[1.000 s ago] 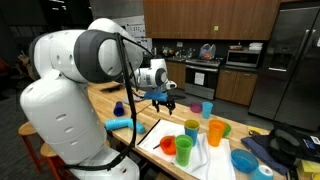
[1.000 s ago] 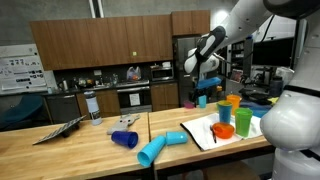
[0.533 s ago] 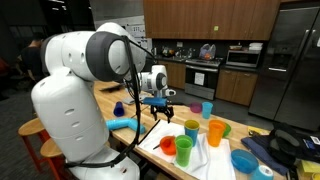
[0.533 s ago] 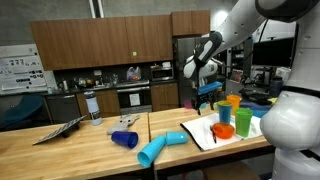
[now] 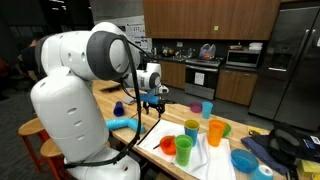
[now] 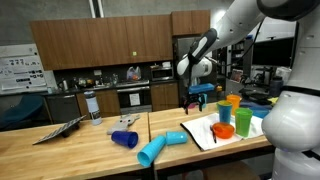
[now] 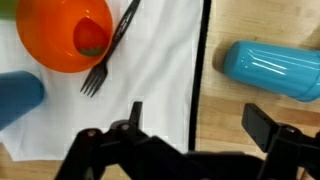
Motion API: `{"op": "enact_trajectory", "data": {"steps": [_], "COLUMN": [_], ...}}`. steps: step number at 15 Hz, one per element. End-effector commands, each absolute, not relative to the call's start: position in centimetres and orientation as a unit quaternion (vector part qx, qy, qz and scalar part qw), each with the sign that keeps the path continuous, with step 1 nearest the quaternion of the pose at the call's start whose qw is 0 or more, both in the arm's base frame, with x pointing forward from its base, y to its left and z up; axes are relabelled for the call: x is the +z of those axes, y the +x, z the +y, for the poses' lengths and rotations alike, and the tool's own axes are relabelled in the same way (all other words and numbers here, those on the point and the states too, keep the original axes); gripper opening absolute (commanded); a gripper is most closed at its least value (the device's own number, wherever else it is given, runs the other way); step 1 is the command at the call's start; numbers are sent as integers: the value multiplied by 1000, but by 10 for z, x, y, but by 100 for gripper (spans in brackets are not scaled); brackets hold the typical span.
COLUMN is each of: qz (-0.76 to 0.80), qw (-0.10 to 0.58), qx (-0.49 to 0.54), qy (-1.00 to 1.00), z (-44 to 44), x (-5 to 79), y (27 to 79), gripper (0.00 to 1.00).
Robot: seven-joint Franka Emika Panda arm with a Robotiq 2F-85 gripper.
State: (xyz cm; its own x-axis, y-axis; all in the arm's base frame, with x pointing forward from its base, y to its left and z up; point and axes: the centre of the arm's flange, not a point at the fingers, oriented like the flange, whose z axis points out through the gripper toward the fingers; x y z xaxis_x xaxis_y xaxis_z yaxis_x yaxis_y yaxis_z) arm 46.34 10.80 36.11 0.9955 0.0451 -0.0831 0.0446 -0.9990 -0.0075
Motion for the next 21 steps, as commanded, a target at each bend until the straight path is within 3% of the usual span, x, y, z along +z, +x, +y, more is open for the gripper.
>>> {"op": "enact_trajectory", "data": {"steps": [1,7,15,21], "qz": [-56,-109,-129,-138], "qw": [20,-2,-82,-70], "qx": [26,27,30,32], "qy": [-998,-994,-988,-987], "z": [136,183,214,208], "x": [372,378,382,376], "y": [461,455,450,444], "gripper": [100,100,100,100]}}
